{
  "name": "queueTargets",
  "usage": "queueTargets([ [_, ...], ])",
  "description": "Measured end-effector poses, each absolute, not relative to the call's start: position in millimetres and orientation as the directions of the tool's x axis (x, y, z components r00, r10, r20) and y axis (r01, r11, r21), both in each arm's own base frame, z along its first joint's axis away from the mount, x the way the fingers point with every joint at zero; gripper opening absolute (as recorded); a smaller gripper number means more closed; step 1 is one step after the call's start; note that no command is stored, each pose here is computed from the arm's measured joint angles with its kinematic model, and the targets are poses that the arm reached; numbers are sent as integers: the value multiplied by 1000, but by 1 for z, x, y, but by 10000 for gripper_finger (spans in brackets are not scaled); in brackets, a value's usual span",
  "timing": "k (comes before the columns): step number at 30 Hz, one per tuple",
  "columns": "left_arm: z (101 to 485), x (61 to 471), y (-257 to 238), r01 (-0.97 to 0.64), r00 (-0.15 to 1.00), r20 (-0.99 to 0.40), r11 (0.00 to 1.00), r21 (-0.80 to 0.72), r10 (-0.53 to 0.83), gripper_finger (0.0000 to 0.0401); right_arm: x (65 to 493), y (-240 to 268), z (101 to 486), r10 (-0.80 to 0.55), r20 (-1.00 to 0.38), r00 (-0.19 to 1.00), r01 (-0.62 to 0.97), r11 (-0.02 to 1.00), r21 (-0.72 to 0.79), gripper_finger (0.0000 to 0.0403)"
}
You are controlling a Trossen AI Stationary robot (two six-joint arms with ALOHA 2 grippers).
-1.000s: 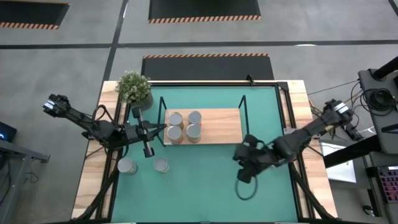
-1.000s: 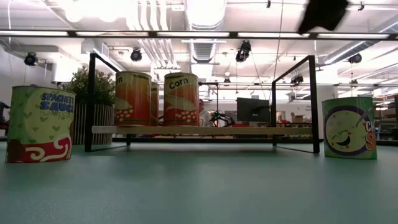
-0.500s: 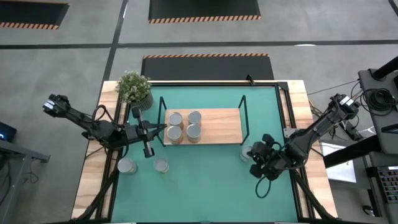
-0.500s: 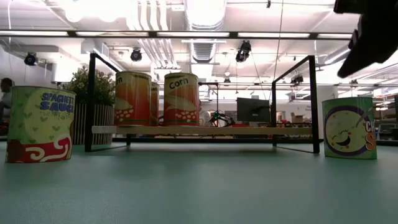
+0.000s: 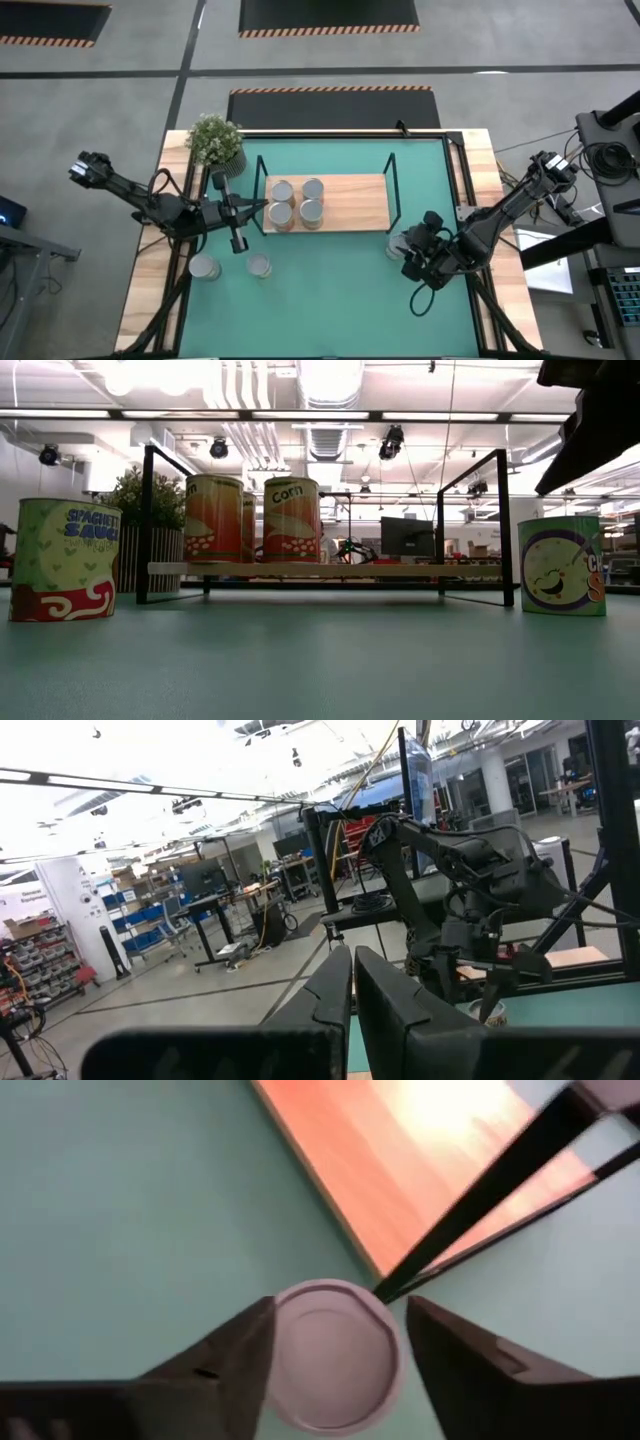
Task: Pick and place cans onto a shelf
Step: Put the canned chicken soup on the shelf
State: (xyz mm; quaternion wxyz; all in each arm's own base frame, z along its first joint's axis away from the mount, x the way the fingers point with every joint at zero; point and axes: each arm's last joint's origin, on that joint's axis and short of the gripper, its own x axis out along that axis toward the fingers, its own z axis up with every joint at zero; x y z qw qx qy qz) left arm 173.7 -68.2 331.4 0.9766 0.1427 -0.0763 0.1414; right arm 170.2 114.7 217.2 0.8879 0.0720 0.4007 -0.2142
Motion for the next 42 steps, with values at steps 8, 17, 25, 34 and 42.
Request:
queueTargets([
  [8, 331, 174, -68, -298, 949, 188, 919, 258, 254, 0, 175, 119, 203, -365, -758, 540, 483, 872, -76, 319],
  [17, 331, 174, -69, -297, 949, 187, 919, 259, 254, 0, 179, 123, 186, -383, -793, 473, 502, 857, -115, 361],
  [25, 331, 174, -69, -297, 949, 187, 919, 259, 254, 0, 180, 125, 176, -381, -813, 441, 509, 852, -123, 356],
  [34, 331, 174, -69, -297, 949, 188, 919, 259, 254, 0, 183, 127, 174, -361, -817, 449, 515, 852, -93, 266],
  [42, 331, 174, -69, -297, 949, 188, 919, 259, 254, 0, 189, 134, 182, -239, -820, 520, 473, 880, 43, 274],
])
